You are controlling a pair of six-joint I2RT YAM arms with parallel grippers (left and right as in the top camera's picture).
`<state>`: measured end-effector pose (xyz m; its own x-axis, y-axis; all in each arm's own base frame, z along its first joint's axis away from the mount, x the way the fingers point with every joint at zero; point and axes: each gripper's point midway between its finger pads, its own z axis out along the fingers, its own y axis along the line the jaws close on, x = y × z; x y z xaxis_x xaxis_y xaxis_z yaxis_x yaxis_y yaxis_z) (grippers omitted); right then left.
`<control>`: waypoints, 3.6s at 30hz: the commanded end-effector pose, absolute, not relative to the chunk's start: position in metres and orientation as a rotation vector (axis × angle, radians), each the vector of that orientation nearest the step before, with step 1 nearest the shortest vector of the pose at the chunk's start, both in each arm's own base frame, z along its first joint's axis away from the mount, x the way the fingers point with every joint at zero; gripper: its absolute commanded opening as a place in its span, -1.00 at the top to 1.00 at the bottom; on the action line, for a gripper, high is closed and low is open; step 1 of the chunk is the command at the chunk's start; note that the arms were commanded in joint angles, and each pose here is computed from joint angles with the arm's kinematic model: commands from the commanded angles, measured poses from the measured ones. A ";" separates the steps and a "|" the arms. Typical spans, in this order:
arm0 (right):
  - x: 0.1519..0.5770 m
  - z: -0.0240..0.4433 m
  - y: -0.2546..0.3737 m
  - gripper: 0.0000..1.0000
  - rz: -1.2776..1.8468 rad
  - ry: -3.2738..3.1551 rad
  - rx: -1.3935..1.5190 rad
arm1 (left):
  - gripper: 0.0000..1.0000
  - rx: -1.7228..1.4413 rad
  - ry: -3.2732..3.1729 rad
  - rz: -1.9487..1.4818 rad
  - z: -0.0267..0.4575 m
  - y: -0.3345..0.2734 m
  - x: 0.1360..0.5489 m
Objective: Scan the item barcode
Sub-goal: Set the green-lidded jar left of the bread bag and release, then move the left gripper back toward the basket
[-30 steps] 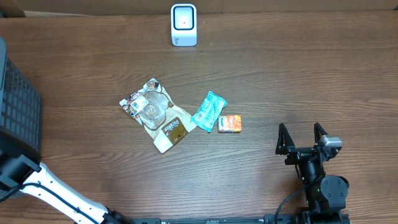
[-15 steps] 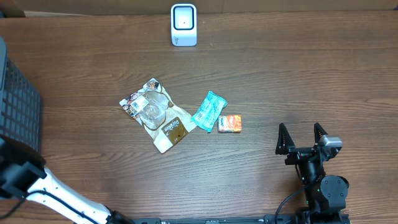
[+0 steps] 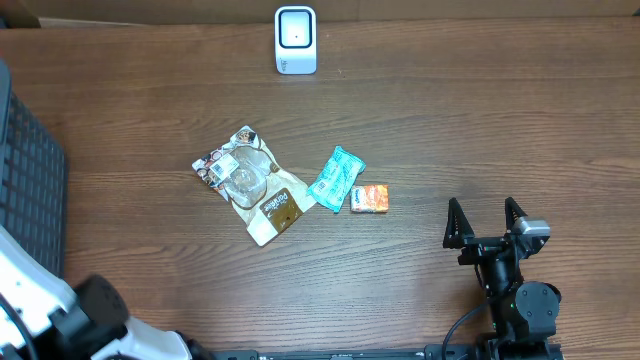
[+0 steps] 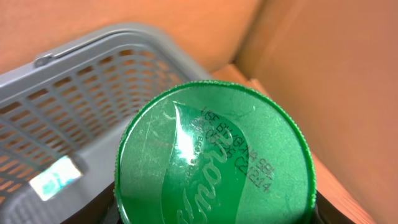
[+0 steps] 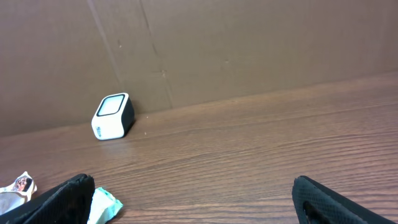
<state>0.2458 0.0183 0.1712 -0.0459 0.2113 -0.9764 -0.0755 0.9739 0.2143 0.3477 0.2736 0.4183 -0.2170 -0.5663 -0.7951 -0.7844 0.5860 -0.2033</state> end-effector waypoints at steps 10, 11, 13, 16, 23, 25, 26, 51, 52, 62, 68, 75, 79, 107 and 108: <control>0.246 0.170 0.018 -1.00 0.231 1.595 0.110 | 0.23 -0.797 2.345 0.063 0.376 0.103 0.351; 0.246 0.170 0.018 -1.00 0.230 1.595 0.109 | 0.22 -0.784 2.393 0.062 0.366 0.096 0.352; 0.246 0.170 0.018 -1.00 0.230 1.595 0.109 | 0.19 -0.762 2.500 0.066 0.342 0.083 0.354; 0.246 0.170 0.018 -1.00 0.231 1.595 0.110 | 0.19 -0.785 2.618 0.097 0.305 0.074 0.357; 0.246 0.170 0.018 -1.00 0.231 1.595 0.110 | 0.25 -0.880 2.806 0.162 0.213 0.071 0.357; 0.246 0.170 0.018 -1.00 0.231 1.595 0.110 | 0.26 -0.901 2.840 0.172 0.187 0.071 0.354; 0.246 0.170 0.018 -1.00 0.231 1.595 0.110 | 0.26 -0.913 2.851 0.176 0.176 0.071 0.353; 0.246 0.170 0.018 -1.00 0.231 1.595 0.110 | -0.55 -0.979 2.832 -0.006 0.091 0.050 0.349; 0.246 0.170 0.018 -1.00 0.231 1.595 0.110 | -0.55 -0.965 2.820 -0.011 0.102 0.050 0.351; 0.246 0.170 0.018 -1.00 0.231 1.595 0.110 | -0.82 -0.789 2.529 -0.042 0.278 0.064 0.352; 0.246 0.170 0.018 -1.00 0.231 1.595 0.110 | -1.00 -0.890 2.227 0.057 0.376 0.121 0.315; 0.246 0.170 0.018 -1.00 0.231 1.595 0.110 | -0.99 -1.231 1.965 0.253 0.406 0.219 0.242; 0.246 0.170 0.018 -1.00 0.230 1.595 0.109 | -0.99 -1.599 1.731 0.271 0.389 0.286 0.203; 0.246 0.170 0.018 -1.00 0.231 1.595 0.110 | -0.85 -1.726 2.051 0.559 0.226 0.394 0.150; 0.246 0.170 0.018 -1.00 0.231 1.595 0.110 | -0.83 -1.696 2.064 0.569 0.226 0.396 0.153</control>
<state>0.2458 0.0183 0.1712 -0.0459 0.2120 -0.9762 -0.0755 0.9737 0.2150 0.1494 0.3953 0.2348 -0.0534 -0.8319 -0.5524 -0.9968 0.0776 -0.0204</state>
